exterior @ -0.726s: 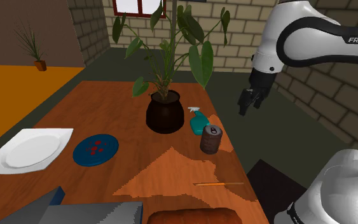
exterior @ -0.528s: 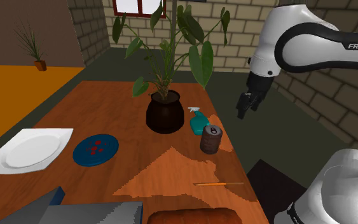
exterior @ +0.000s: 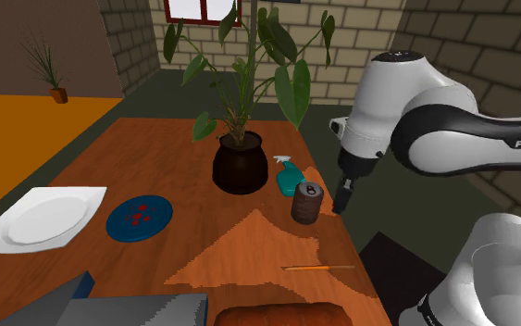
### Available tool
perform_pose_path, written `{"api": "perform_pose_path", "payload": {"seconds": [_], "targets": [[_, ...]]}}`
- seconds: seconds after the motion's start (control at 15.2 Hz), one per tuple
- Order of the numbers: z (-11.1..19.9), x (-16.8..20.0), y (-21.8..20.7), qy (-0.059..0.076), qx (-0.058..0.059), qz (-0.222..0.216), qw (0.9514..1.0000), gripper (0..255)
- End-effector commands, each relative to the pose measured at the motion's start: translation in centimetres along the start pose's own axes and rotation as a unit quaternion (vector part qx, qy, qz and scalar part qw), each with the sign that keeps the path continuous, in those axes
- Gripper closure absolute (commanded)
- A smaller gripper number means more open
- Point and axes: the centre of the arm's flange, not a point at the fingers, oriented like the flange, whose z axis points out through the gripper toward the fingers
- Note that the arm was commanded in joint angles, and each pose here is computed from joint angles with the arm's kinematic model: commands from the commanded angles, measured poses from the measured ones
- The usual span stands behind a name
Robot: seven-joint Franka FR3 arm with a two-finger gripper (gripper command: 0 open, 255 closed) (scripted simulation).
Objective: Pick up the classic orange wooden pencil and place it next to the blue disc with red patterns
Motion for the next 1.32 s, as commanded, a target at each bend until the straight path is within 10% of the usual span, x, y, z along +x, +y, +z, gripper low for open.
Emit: {"api": "perform_pose_path", "payload": {"seconds": [0.0, 0.26, 0.59, 1.25], "targets": [[1.2, -0.5, -2.6, 0.005, -0.011, -0.052, 0.9985, 0], [4.2, -2.0, -7.5, 0.014, -0.034, -0.154, 0.9875, 0], [8.4, -5.1, -12.7, 0.025, -0.061, -0.278, 0.9585, 0], [12.3, -4.8, -12.3, 0.025, -0.061, -0.278, 0.9584, 0]]}}
